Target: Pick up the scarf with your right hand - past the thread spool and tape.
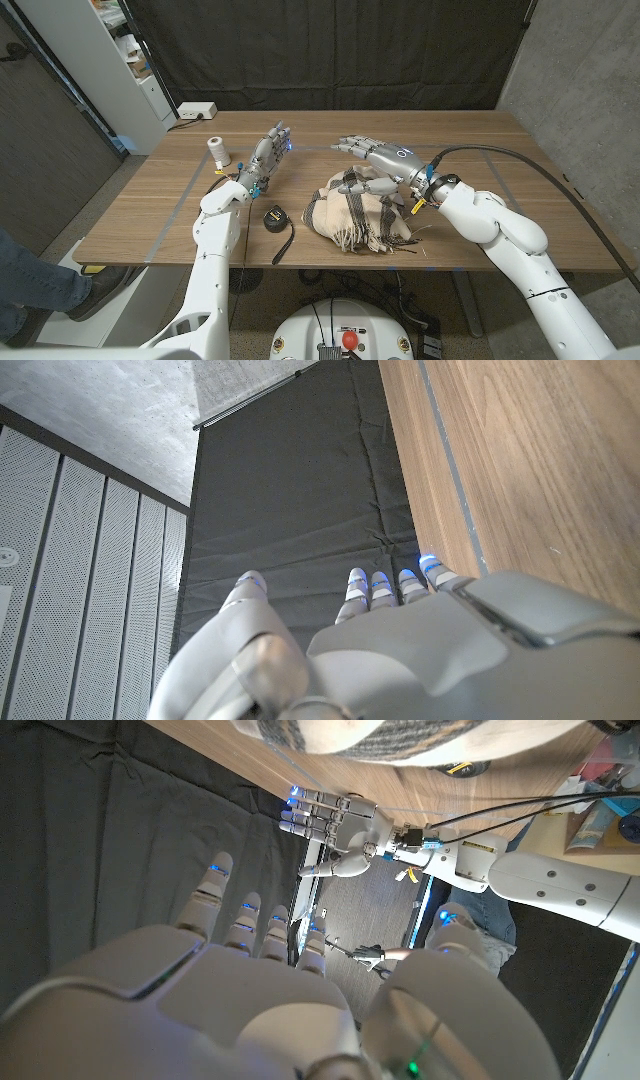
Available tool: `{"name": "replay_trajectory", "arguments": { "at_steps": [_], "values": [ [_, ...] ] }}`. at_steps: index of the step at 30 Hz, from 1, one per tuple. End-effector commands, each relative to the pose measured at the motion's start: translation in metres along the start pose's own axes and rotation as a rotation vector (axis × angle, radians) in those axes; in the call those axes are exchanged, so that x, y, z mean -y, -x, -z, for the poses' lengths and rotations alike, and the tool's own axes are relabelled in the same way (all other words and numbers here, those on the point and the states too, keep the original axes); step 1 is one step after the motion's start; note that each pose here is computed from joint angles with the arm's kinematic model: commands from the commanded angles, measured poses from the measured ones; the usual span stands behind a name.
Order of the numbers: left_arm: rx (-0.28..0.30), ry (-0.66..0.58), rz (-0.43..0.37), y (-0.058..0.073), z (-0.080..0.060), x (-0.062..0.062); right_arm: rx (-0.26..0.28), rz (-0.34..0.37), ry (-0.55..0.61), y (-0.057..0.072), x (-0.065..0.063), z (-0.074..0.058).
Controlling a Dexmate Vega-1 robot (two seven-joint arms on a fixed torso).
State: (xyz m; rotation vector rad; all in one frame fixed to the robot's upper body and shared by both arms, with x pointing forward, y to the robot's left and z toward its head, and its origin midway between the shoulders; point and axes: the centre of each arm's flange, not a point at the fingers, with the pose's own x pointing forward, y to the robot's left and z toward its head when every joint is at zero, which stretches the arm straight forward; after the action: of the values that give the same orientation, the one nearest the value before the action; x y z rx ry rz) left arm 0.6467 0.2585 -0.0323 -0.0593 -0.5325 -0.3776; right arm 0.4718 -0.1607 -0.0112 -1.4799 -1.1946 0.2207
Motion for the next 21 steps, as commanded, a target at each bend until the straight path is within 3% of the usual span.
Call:
{"name": "replay_trajectory", "arguments": {
  "at_steps": [1, 21],
  "values": [
    [-0.003, 0.0, 0.0, 0.0005, 0.0017, -0.0001, -0.029, -0.061, 0.02, -0.0027, -0.0043, -0.0019],
    [-0.003, -0.001, 0.002, -0.0011, 0.0004, -0.0043, -0.054, -0.15, 0.051, -0.0106, -0.0118, -0.006]
  ]
}}
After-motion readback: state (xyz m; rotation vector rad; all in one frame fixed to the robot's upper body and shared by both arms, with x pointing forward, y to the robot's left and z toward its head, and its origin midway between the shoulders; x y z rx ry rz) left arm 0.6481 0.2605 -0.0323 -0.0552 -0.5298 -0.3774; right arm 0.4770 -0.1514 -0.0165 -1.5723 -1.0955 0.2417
